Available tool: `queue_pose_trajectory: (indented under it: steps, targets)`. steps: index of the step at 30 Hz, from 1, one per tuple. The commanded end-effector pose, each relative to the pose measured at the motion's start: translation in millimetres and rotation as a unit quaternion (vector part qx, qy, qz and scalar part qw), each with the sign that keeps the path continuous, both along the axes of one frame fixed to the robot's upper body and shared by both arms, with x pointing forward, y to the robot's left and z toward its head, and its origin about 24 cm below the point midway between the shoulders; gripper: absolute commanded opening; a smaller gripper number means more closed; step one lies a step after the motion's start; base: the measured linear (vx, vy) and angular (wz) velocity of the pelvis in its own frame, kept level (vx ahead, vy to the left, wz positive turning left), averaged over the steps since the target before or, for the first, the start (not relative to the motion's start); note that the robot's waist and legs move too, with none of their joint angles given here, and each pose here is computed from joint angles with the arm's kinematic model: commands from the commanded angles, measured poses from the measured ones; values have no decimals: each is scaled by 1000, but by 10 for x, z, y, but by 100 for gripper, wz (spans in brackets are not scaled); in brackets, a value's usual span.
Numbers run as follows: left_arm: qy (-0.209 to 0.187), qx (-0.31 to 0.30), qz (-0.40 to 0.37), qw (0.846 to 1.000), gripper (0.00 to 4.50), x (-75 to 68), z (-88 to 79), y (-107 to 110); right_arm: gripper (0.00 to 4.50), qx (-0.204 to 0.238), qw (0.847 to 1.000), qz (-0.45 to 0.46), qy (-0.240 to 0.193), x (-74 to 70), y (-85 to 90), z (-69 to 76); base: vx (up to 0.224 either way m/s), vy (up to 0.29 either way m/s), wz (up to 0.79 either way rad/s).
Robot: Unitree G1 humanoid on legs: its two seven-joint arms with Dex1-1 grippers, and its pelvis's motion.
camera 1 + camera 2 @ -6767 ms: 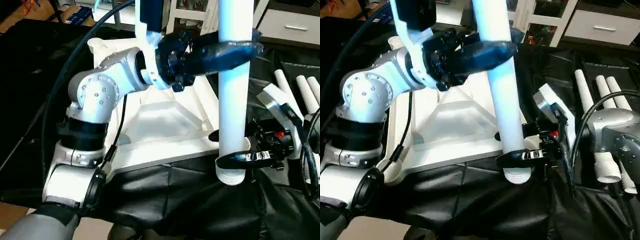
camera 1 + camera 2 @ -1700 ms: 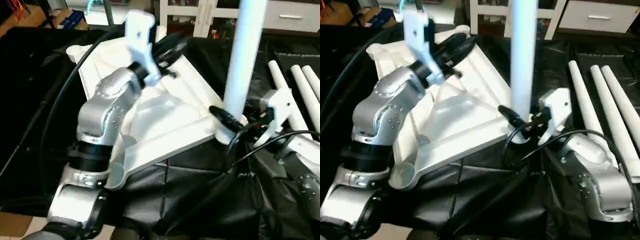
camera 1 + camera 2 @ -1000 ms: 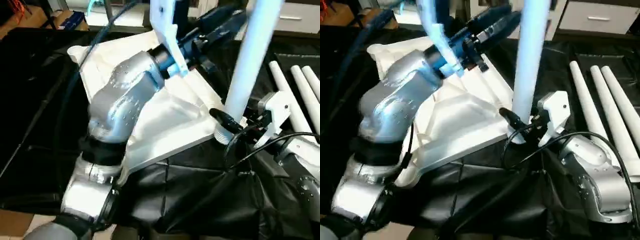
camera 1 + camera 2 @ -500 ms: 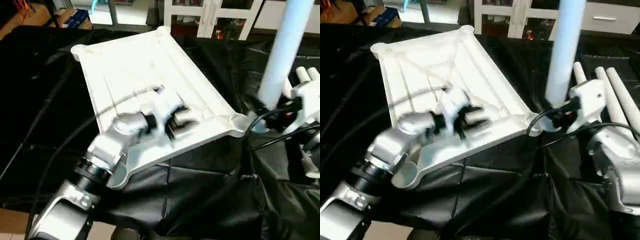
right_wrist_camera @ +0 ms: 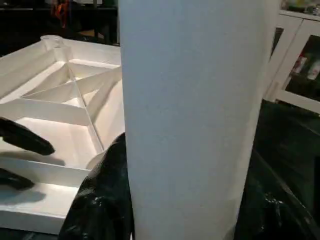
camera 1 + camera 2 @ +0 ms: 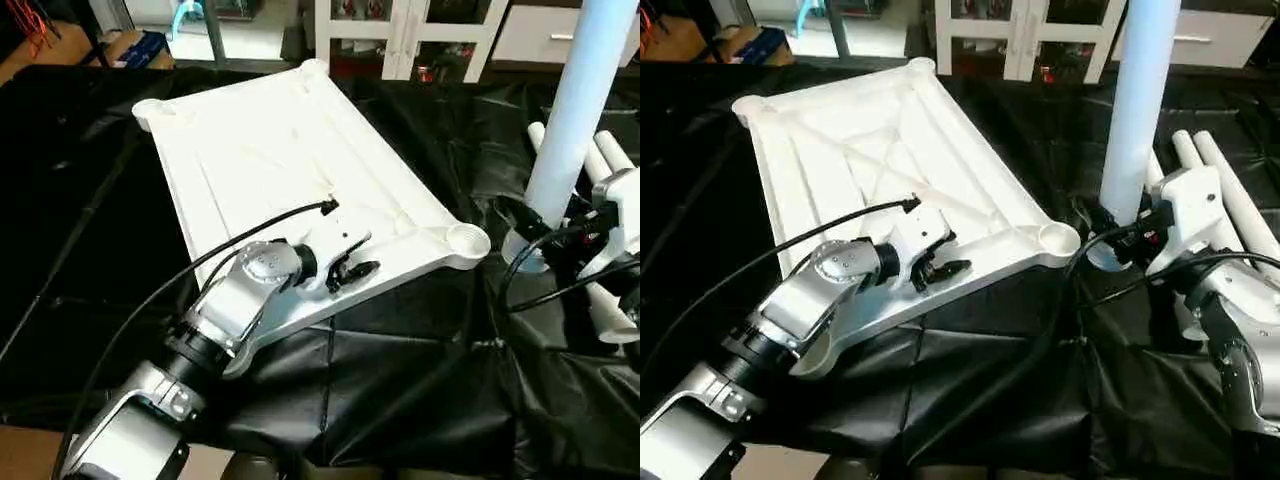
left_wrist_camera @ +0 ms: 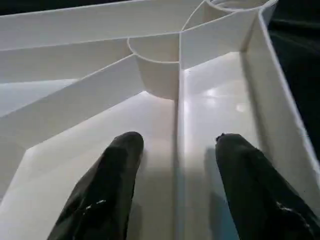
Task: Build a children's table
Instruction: Insert table leg to table base
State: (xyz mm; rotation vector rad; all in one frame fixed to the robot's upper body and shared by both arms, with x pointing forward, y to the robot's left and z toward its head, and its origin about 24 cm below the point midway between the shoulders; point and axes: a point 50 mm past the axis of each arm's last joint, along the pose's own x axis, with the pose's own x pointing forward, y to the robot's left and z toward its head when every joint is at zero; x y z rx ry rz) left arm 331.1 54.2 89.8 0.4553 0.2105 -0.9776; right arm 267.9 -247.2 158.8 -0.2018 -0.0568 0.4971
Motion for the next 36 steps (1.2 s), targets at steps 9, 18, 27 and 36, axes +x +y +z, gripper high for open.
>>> queue_pose_trajectory:
  steps: [9, 18, 27, 36]
  targets:
    - [163, -37, 20, 986, 154, -32, -217, 179, 186, 1, 999, 35, -6, -29, 74, 52, 0, 0, 0]
    - [124, 69, -11, 990, 83, -22, -252, 310, 186, -1, 999, 40, -7, -16, 77, 65, 0, 0, 0]
    - [123, 106, -11, 987, 4, -46, -320, 553, 186, 0, 999, 44, -8, -22, 101, 57, 0, 0, 0]
    - [137, 135, 33, 981, 0, -244, -276, 1122, 186, 8, 999, 53, 0, -43, 164, 3, 0, 0, 0]
